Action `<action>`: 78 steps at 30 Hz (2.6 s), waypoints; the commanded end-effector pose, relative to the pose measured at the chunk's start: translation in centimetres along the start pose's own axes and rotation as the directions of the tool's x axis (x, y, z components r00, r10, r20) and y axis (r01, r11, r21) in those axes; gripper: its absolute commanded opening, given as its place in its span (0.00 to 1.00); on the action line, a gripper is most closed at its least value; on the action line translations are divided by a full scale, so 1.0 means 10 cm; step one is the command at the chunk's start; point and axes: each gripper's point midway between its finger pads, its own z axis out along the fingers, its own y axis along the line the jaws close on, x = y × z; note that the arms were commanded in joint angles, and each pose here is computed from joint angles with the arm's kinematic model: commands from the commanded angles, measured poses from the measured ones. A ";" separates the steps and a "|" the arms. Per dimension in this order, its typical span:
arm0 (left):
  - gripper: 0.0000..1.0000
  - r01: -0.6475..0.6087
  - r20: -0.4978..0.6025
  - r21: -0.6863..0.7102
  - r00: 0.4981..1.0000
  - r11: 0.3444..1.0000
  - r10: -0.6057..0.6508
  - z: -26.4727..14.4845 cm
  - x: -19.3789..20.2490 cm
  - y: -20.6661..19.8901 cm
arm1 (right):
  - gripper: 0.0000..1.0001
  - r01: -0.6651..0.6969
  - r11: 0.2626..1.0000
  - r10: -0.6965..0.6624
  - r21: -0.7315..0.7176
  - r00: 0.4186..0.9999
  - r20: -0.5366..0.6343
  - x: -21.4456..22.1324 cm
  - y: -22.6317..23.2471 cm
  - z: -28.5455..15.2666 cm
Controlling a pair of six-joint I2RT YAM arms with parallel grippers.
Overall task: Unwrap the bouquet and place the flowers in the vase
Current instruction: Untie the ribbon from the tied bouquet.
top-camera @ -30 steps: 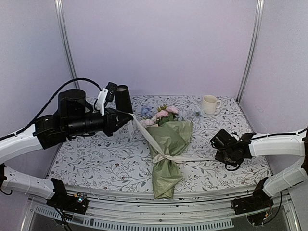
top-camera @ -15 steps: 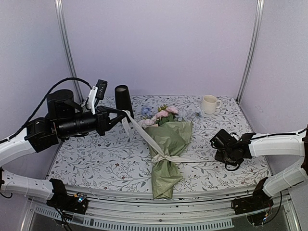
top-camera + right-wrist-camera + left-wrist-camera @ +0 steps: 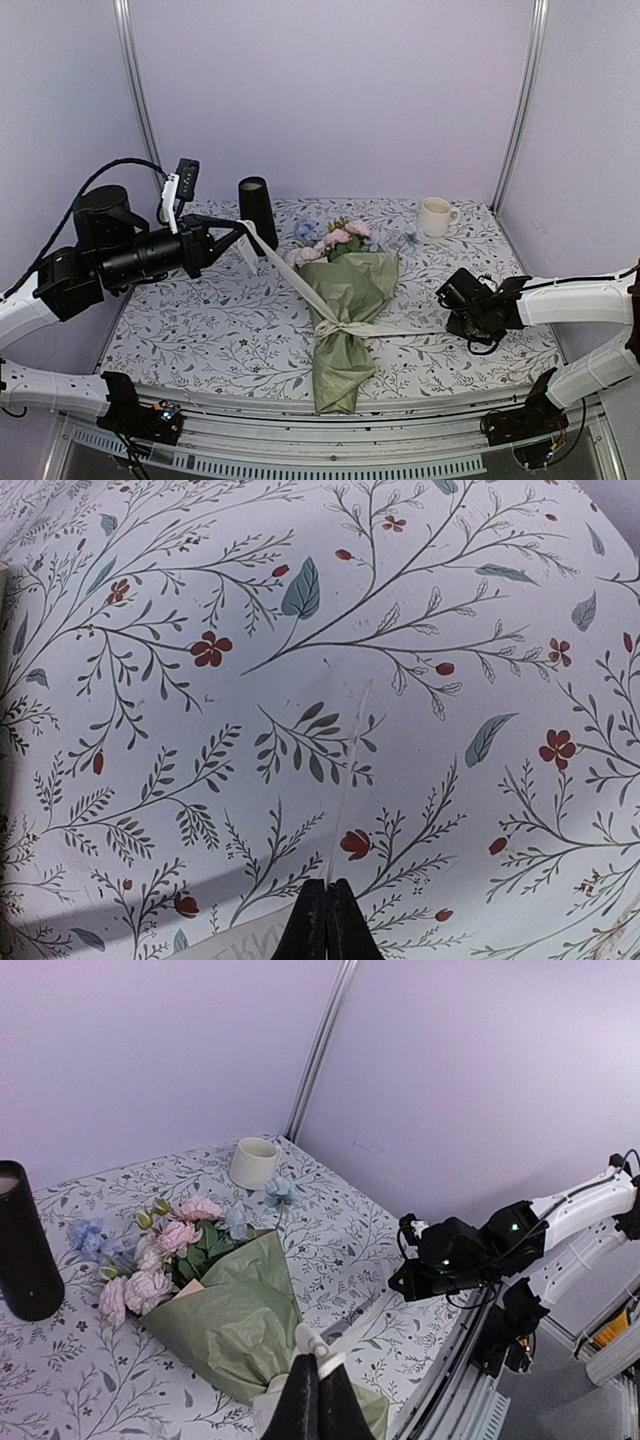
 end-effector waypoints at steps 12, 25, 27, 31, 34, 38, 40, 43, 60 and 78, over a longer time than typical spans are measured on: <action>0.00 -0.020 0.087 -0.114 0.996 0.993 0.030 -0.35 -0.27 0.17 | 0.02 -0.004 1.000 0.004 -0.002 1.000 0.004 -0.03 0.01 0.00; 0.00 -0.022 0.040 -0.193 0.999 0.981 0.030 -0.31 0.01 0.38 | 0.02 -0.006 1.000 0.006 -0.005 1.000 0.004 -0.04 0.03 -0.01; 0.00 -0.023 0.032 -0.211 0.999 0.977 0.031 -0.30 0.05 0.42 | 0.02 -0.004 1.000 0.004 -0.001 1.000 0.008 -0.05 0.02 -0.02; 0.00 -0.027 0.027 -0.250 0.999 0.968 0.035 -0.32 0.09 0.50 | 0.02 -0.002 1.000 0.002 0.012 1.000 0.032 -0.12 0.00 -0.06; 0.00 -0.024 0.024 -0.287 0.999 0.958 0.033 -0.35 0.11 0.58 | 0.02 -0.003 1.000 0.002 0.020 0.999 0.051 -0.18 0.00 -0.10; 0.00 -0.023 0.013 -0.320 0.999 0.947 0.029 -0.37 0.13 0.65 | 0.02 -0.006 1.000 0.005 0.018 0.997 0.074 -0.25 -0.01 -0.15; 0.00 -0.023 0.013 -0.330 1.000 0.944 0.028 -0.38 0.13 0.67 | 0.02 -0.009 1.000 0.007 0.019 0.996 0.088 -0.29 -0.02 -0.18; 0.00 -0.019 0.017 -0.350 1.000 0.936 0.027 -0.42 0.12 0.71 | 0.02 -0.011 1.000 0.008 0.027 0.993 0.114 -0.39 -0.04 -0.24; 0.00 -0.014 0.039 -0.399 0.999 0.917 0.032 -0.56 0.00 0.79 | 0.02 -0.040 0.996 0.059 -0.083 0.967 0.247 -1.00 0.13 -0.75; 0.00 0.059 0.038 -0.365 0.998 0.929 -0.048 -0.48 0.08 0.90 | 0.02 0.016 0.967 0.076 -0.256 0.935 0.346 -1.37 0.36 -1.19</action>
